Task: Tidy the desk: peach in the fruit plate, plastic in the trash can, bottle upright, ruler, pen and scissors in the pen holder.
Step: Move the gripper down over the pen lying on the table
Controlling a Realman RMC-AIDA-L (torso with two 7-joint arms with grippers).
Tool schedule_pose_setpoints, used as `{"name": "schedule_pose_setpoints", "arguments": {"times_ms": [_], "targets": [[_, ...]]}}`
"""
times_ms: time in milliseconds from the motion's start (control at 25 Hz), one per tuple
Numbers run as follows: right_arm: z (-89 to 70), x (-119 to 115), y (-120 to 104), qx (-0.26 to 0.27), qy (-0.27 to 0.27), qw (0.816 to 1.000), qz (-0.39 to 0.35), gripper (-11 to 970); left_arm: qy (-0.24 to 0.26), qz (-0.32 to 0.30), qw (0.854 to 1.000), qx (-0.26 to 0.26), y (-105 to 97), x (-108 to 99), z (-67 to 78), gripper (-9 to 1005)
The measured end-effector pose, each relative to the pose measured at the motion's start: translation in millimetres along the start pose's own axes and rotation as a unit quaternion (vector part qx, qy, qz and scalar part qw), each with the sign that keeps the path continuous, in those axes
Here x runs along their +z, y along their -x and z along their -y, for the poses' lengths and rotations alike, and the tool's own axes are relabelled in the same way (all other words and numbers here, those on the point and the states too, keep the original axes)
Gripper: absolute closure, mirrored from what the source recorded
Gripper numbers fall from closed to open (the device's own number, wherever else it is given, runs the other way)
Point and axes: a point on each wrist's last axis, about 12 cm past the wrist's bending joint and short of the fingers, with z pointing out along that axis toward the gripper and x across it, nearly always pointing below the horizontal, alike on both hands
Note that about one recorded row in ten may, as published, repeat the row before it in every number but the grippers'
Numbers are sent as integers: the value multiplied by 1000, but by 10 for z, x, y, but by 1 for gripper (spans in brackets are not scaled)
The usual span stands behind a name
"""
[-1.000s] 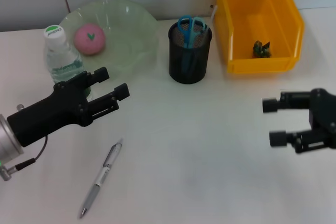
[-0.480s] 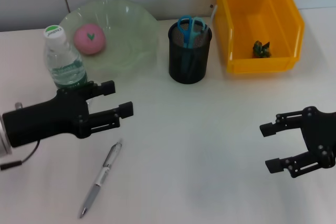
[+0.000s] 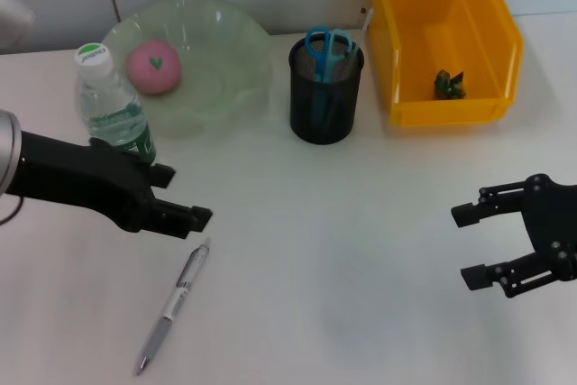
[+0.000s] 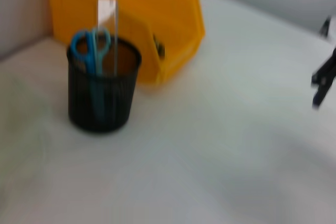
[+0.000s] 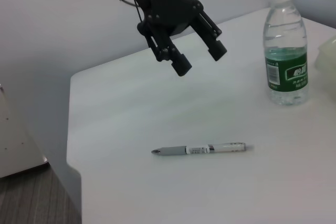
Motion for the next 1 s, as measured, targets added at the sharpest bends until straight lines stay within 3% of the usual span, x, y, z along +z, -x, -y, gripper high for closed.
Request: {"name": "schedule_pose_setpoints", "arguments": {"times_ms": [40,160,440,480,1000], "targets": [[0,-7,1,0,-2,1000,0,133,0,0,1000,0,0,0,0,208],[-2,-24,-8,-1,-6,1000,3,133,41,-115,992,-33,274,97,101,208],[-5,-29,-17,-3,-6,1000,2,134,62,-179,981,-35,434,317,216,208],[-4,-28,-16,-4,-6,1000,2,134,57,-200,977,-43,466,431,232,208],[113,30,85,-50,-8,998,-28,133,71,-221,971,-63,388,643,105,208]]}}
